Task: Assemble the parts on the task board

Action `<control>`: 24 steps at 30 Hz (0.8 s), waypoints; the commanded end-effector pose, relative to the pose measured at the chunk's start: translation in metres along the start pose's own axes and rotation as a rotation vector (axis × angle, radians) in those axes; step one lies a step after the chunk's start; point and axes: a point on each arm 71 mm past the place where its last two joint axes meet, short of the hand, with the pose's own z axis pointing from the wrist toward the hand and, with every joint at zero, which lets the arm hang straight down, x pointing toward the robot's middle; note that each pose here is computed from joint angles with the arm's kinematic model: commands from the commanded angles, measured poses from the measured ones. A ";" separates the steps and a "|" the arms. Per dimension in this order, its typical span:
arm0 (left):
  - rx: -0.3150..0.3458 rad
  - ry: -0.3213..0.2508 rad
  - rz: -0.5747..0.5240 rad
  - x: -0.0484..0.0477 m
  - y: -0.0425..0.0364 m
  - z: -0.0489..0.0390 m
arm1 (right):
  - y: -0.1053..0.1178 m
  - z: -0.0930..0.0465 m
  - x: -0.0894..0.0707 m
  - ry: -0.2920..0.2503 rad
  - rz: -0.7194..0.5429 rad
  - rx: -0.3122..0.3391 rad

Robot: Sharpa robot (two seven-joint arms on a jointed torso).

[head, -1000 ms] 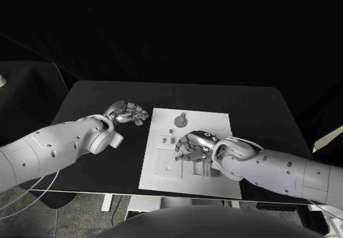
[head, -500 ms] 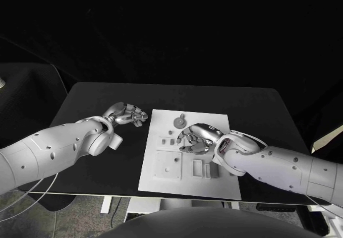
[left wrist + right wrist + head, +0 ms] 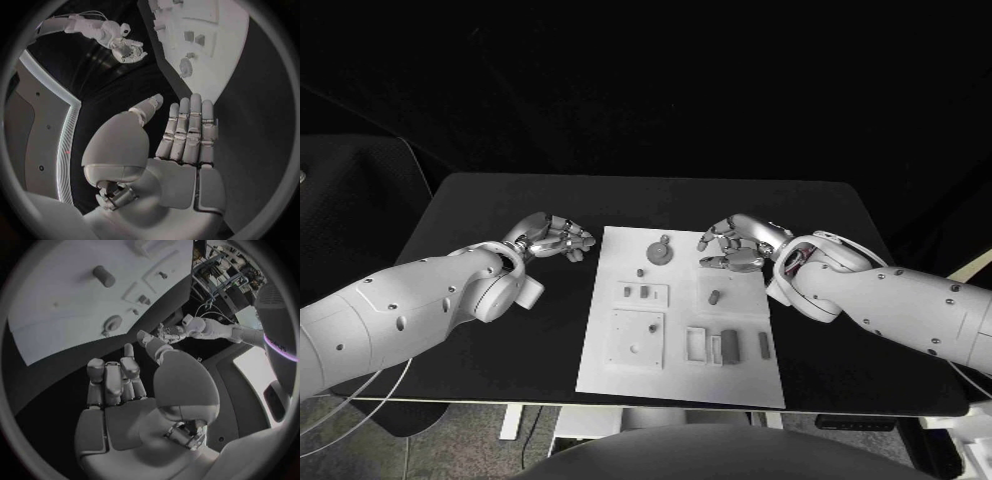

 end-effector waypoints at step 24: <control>0.009 0.006 -0.007 -0.0007 -0.0009 -0.0002 | -0.028 -0.024 0.029 0.165 -0.107 0.042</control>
